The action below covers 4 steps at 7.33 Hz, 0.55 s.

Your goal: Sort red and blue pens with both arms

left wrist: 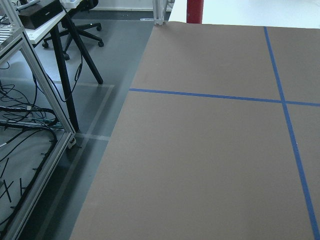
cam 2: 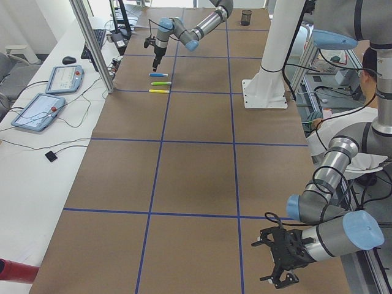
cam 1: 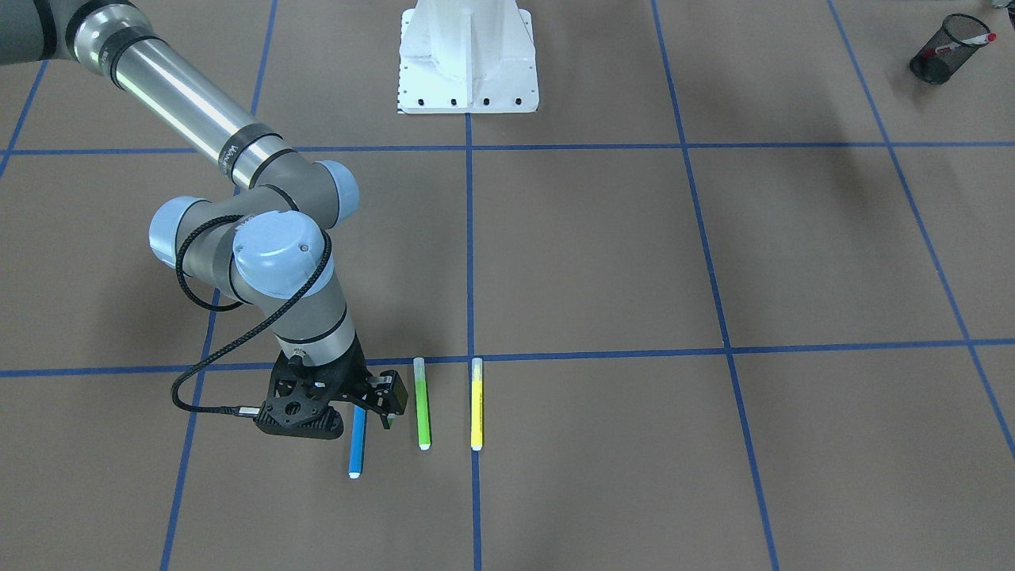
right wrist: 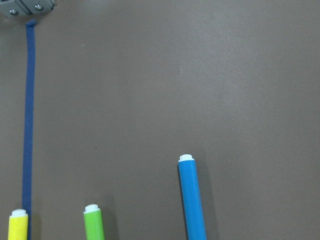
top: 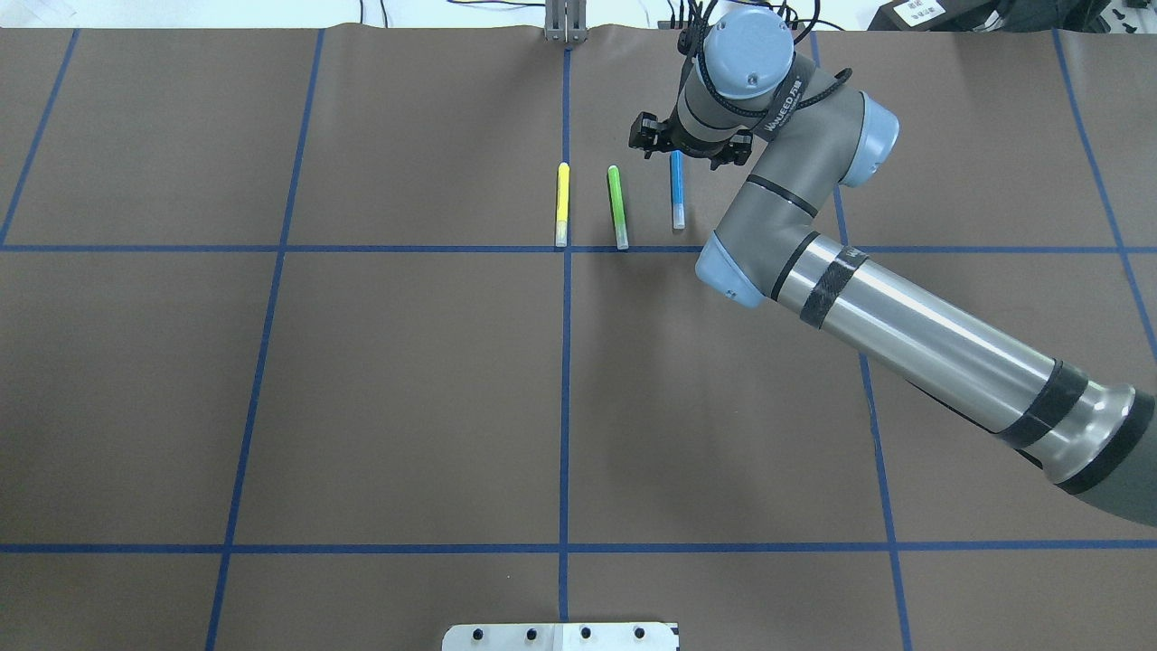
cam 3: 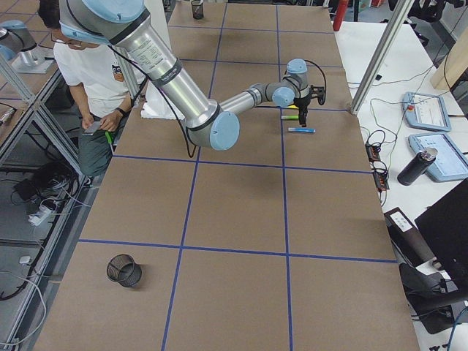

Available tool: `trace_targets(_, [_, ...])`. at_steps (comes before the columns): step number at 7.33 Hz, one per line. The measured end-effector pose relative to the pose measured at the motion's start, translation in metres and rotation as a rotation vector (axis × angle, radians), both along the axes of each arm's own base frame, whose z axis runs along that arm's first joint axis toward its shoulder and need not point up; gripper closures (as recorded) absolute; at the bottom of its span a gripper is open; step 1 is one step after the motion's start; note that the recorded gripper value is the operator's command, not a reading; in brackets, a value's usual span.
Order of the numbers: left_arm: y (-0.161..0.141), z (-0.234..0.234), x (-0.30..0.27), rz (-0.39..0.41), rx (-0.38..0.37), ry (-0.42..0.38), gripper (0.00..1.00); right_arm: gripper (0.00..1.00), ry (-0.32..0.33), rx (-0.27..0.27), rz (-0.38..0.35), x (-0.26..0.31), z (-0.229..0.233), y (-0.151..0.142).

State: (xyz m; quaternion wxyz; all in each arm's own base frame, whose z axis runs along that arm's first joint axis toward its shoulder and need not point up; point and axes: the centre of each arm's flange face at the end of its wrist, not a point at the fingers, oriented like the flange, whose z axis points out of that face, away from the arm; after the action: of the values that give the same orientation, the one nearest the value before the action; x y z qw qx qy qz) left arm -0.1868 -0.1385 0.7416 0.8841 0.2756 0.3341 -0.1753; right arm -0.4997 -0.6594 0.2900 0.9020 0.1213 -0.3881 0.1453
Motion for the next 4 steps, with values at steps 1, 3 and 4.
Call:
trace_targets(1, [-0.059,-0.019,-0.001,0.07,-0.011,0.03,0.0,0.07,-0.003,-0.024,0.032,-0.006,0.009,-0.007])
trace_targets(3, [-0.177,-0.065,0.02,0.165,-0.027,0.09,0.0,0.15,-0.019,-0.063,0.073,-0.02,0.019,-0.023])
trace_targets(4, [-0.211,-0.082,0.027,0.186,-0.031,0.104,0.0,0.19,-0.015,-0.073,0.076,-0.024,0.021,-0.029])
